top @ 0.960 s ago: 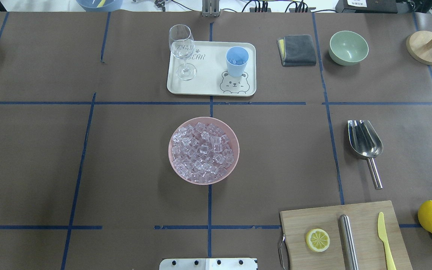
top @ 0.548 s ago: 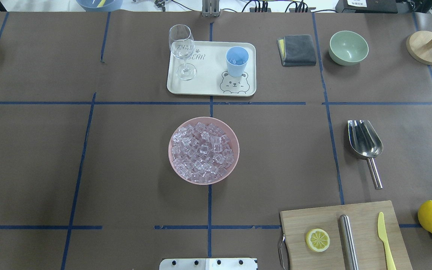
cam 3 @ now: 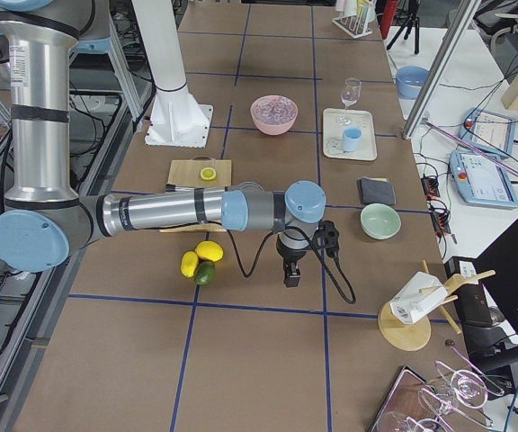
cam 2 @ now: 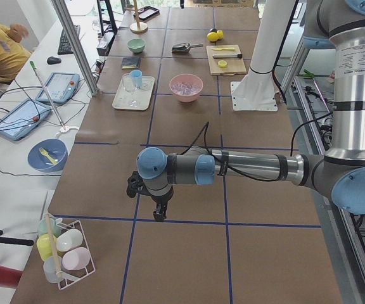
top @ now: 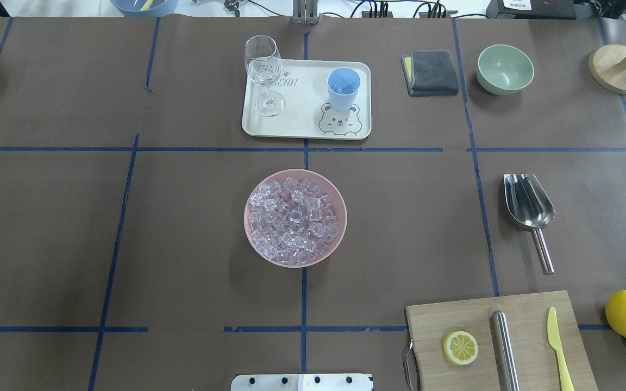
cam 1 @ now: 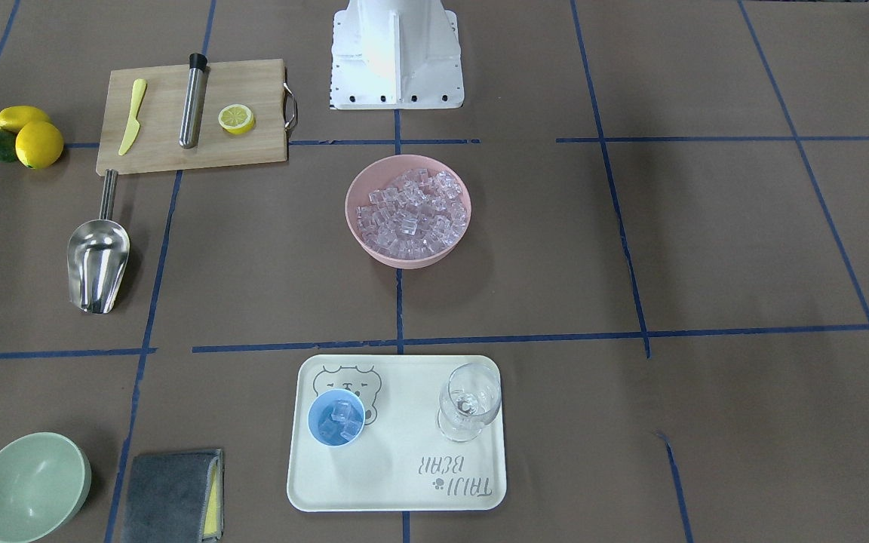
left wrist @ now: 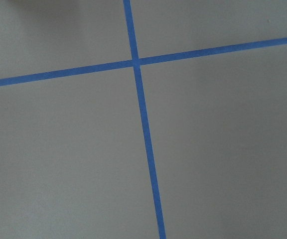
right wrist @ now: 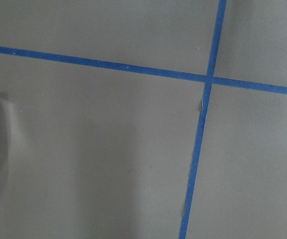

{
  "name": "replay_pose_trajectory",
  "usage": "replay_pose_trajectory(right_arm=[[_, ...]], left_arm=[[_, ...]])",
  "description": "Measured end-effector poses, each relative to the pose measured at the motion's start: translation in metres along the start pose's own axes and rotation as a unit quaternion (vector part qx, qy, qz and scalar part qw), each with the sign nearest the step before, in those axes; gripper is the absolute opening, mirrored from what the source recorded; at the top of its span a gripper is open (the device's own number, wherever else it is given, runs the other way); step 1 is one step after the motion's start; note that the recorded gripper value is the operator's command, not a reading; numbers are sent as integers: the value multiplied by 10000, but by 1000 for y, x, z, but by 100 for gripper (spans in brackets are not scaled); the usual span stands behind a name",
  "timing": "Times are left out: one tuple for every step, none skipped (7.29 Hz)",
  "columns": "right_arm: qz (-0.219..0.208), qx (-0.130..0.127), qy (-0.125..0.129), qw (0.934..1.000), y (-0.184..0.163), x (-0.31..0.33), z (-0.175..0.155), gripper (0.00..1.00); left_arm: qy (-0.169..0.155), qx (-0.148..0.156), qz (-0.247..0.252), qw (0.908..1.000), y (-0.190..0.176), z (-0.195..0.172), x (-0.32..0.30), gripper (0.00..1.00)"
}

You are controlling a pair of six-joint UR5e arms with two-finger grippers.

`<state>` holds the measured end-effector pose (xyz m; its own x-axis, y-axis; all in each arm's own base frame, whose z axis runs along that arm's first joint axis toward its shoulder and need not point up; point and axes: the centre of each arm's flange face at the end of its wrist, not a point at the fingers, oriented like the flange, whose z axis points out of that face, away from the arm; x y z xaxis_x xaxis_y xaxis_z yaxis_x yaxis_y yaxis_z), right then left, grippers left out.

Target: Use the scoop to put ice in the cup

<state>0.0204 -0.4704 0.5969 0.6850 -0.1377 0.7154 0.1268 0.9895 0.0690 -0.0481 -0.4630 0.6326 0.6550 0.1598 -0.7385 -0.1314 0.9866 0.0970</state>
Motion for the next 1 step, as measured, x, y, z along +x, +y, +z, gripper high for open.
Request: replay_pose_trajectory(right_arm=[[-10,7,3,10000,0,0,0,100]], left_arm=[[-2,3,4,10000,-1,0,0,100]])
